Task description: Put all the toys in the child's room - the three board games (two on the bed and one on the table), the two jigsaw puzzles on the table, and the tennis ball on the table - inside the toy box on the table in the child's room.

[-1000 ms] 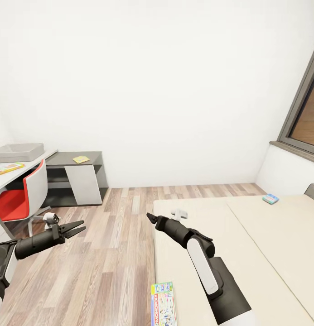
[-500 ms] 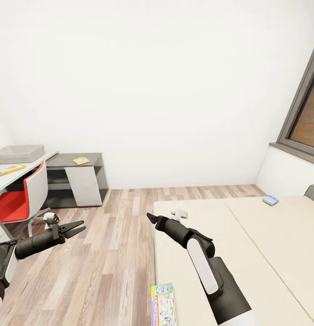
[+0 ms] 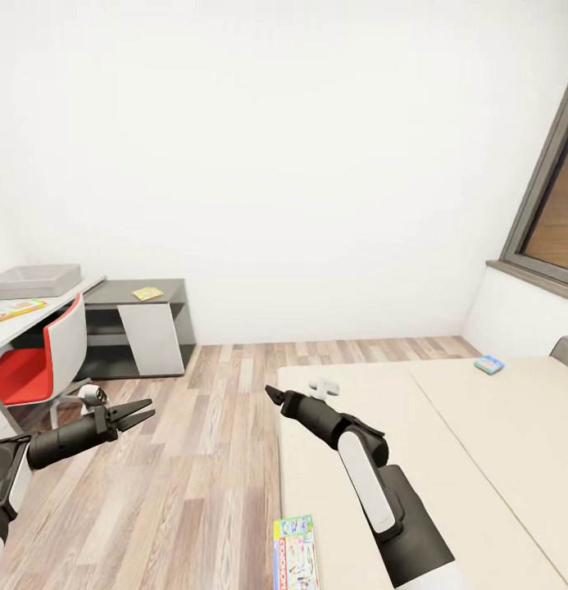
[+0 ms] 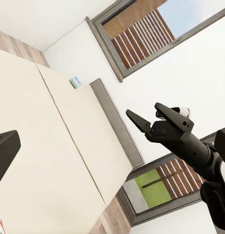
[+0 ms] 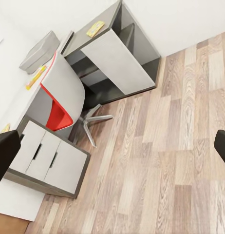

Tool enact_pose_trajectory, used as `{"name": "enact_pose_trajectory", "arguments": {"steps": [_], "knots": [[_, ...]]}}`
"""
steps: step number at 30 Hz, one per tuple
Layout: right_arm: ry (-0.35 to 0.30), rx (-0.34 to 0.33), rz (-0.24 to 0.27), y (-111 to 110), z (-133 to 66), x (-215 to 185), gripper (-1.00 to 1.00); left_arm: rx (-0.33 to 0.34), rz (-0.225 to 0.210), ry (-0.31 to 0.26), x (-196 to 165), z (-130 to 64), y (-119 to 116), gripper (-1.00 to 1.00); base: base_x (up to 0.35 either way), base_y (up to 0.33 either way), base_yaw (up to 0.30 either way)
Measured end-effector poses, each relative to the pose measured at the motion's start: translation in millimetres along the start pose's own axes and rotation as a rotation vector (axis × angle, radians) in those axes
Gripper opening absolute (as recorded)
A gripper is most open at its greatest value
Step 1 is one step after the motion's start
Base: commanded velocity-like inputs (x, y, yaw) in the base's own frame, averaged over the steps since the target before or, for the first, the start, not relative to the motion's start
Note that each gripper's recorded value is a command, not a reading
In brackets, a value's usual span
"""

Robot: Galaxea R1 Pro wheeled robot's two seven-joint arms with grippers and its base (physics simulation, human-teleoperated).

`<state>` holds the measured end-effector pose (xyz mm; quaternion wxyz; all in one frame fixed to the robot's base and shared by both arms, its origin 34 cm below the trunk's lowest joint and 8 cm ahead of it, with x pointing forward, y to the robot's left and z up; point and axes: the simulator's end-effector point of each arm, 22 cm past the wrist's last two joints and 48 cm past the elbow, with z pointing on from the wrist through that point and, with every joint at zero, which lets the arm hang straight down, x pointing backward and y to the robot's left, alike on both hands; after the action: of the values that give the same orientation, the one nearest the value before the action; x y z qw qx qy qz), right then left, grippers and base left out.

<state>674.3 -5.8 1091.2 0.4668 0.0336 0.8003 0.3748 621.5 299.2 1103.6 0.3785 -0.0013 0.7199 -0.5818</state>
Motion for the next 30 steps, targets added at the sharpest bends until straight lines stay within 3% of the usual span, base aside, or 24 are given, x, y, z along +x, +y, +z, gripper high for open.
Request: {"name": "enact_pose_trajectory", "arguments": {"steps": [30], "knots": [[0.003,0.004,0.001,-1.7,0.6,1.8,1.0,0.001,0.001,0.0,-0.3,-0.5,-0.4,1.0,0.0,0.023,0.0]]}}
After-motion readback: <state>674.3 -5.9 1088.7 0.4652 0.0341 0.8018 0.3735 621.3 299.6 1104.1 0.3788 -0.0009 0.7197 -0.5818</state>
